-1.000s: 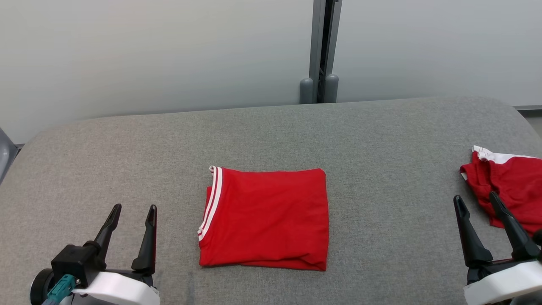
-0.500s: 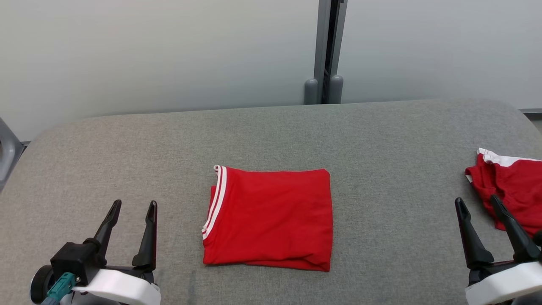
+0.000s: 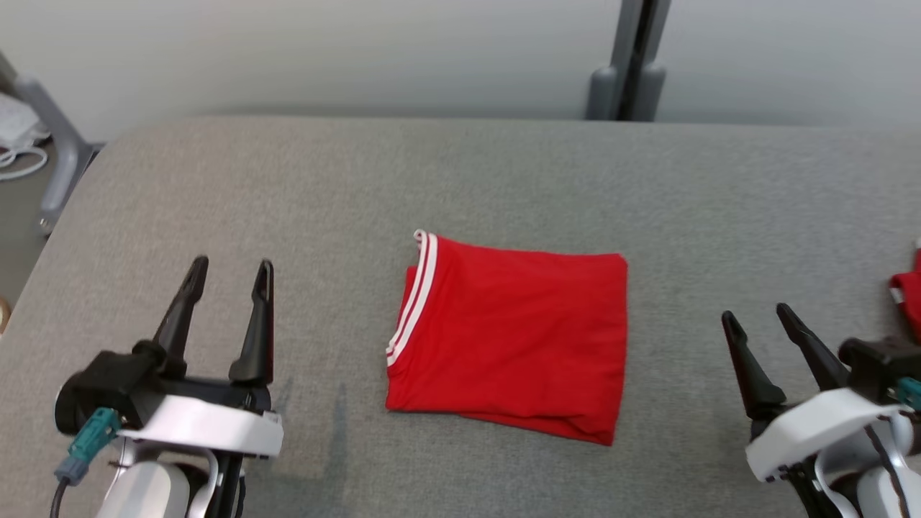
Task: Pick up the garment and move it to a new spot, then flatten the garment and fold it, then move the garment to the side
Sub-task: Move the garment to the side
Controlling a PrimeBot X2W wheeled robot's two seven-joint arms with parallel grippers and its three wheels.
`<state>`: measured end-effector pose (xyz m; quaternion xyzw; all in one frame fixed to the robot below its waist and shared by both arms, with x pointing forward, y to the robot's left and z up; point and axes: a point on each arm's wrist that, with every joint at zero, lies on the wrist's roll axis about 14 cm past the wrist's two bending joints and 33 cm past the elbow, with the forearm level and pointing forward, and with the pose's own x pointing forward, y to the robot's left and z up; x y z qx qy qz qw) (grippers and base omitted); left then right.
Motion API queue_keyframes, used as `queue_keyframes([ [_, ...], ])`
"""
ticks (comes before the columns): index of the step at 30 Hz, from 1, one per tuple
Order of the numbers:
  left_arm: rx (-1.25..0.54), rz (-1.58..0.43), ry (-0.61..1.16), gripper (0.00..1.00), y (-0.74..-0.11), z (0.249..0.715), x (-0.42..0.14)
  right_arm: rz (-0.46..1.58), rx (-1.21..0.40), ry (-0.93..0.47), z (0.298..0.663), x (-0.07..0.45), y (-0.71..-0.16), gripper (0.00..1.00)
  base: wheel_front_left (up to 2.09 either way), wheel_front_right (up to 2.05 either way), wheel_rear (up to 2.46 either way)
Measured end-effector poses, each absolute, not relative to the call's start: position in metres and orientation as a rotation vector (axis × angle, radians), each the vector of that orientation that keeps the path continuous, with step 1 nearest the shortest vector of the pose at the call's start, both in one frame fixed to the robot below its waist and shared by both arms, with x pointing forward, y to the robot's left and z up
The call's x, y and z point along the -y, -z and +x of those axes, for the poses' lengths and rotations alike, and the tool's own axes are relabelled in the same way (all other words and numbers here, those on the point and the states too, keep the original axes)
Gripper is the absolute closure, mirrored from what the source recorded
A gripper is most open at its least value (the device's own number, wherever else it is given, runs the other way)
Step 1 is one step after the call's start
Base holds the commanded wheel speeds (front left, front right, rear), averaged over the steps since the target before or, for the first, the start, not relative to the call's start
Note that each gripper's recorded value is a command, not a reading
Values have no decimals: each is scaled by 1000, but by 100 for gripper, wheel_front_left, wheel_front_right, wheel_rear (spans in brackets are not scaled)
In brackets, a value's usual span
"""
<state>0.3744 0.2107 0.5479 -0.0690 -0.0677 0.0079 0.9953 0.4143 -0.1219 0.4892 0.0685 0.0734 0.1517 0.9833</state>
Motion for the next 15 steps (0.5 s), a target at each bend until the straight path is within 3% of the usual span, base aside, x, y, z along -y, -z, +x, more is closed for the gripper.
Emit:
queue_keyframes([
  [6,150,-135,-51,0,-544,395,-226,164,-288,-413,439,76,-441,0,0,0,0],
  [15,112,-120,-92,0,-524,408,-242,205,-491,-551,441,17,-381,0,0,0,0],
])
